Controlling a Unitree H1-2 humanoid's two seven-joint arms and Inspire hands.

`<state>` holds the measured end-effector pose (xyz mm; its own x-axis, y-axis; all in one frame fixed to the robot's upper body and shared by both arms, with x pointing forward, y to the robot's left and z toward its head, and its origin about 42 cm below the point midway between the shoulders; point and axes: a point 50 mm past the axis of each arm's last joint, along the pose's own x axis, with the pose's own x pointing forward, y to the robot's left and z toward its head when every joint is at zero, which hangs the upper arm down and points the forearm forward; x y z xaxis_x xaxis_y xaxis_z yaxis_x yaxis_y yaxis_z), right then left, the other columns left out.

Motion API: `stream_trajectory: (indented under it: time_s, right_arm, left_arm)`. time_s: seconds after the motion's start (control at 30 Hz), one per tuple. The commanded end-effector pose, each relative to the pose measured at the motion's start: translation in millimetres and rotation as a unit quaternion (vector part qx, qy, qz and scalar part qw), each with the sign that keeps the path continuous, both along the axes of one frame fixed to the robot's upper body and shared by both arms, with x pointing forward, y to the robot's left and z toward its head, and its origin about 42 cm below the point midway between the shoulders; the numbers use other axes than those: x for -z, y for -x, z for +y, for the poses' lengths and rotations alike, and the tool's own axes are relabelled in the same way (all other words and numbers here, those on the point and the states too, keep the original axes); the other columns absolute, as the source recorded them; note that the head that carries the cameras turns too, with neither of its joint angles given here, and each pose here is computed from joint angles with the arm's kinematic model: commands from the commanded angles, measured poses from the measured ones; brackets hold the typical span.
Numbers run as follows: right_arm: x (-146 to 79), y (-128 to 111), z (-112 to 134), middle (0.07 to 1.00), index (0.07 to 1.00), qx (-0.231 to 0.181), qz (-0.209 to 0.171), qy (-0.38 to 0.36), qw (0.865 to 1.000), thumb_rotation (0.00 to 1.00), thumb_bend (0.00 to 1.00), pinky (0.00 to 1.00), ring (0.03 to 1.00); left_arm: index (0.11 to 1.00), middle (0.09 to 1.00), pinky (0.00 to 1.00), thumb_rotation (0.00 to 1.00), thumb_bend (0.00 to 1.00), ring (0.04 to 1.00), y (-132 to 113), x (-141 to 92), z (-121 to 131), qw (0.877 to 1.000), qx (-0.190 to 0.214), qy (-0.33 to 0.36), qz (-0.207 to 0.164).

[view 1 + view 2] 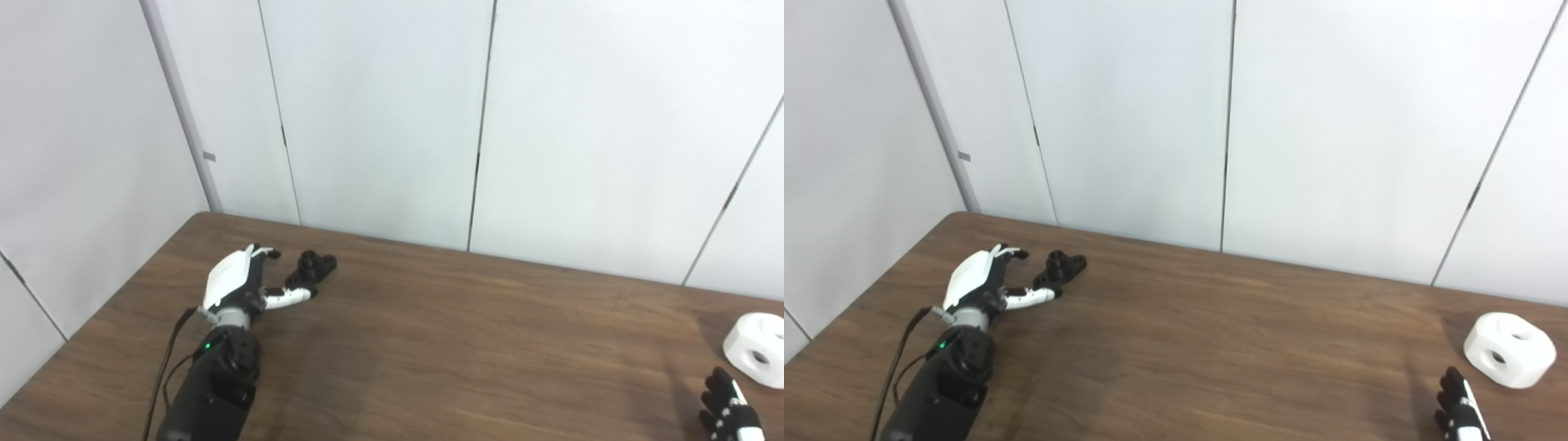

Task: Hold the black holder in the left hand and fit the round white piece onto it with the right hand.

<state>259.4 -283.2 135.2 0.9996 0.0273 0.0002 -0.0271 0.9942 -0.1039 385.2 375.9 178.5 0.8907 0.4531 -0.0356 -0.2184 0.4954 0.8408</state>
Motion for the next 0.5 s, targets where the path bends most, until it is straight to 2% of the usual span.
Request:
stream_trajectory:
  time_s: [0.0,0.47]
  right_arm:
    - [-4,3,2,1.0,1.0,0.0,-0.003,0.001,1.0,1.0,0.59,1.0,1.0]
    - [-4,8,3,1.0,1.0,0.002,-0.004,0.007,1.0,1.0,0.54,1.0,1.0]
  left_arm:
    - [0.832,0.982,1.0,0.39,0.88,1.0,-16,-31,8,0.999,-0.002,-0.03,-0.035]
    - [0.829,0.983,1.0,0.36,0.88,1.0,-46,-28,1,0.999,0.006,-0.034,-0.011]
